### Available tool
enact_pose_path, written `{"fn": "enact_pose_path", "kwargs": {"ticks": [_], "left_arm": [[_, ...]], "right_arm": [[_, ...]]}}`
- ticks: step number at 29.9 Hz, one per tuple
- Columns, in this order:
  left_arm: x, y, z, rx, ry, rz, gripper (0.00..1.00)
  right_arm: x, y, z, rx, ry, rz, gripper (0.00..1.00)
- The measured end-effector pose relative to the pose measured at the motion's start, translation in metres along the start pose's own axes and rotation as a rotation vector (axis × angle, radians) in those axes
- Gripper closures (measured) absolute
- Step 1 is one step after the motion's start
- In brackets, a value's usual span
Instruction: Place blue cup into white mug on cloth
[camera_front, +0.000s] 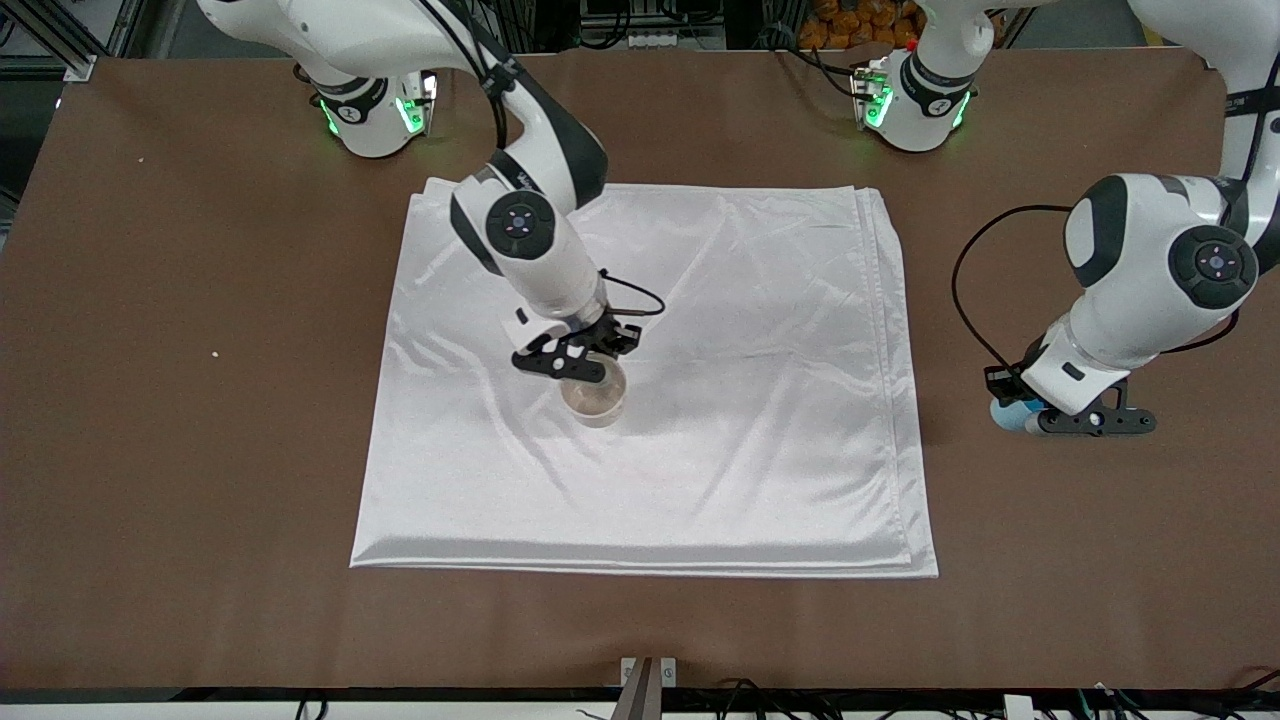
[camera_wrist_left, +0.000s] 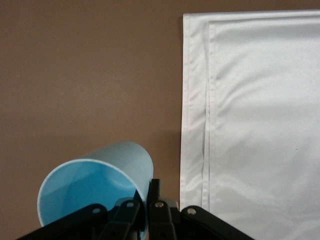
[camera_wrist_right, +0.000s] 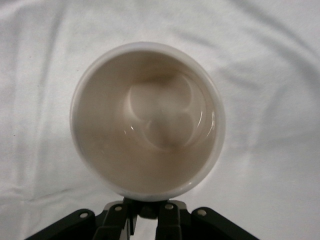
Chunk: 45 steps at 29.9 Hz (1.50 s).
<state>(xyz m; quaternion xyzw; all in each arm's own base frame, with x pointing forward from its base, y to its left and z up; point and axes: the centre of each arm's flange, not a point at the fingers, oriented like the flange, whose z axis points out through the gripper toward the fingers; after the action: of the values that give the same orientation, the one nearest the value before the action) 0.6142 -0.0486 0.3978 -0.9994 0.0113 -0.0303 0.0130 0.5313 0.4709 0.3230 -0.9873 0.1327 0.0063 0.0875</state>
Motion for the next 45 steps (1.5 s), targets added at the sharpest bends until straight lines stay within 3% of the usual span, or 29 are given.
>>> {"fn": "enact_pose_path", "kwargs": {"ticks": [14,36,40,45], "left_arm": [[-0.005,0.015,-0.071,0.008,-0.003,0.023,0.96],[-0.015,0.079,-0.079,-0.011,-0.004,0.048,0.96],[-0.019,0.09,-0.079,-0.012,-0.018,0.05,0.96],[-0.021,0.097,-0.078,-0.013,-0.025,0.059,0.96]], "right_arm": [[-0.046,-0.044,0.058,0.029,-0.004,-0.012,0.81],[-0.082,-0.057,0.089,0.017,-0.018,-0.064,0.79],[-0.079,-0.057,0.088,0.018,-0.014,-0.062,0.66],[-0.076,-0.059,0.083,0.026,-0.005,-0.061,0.38]]}}
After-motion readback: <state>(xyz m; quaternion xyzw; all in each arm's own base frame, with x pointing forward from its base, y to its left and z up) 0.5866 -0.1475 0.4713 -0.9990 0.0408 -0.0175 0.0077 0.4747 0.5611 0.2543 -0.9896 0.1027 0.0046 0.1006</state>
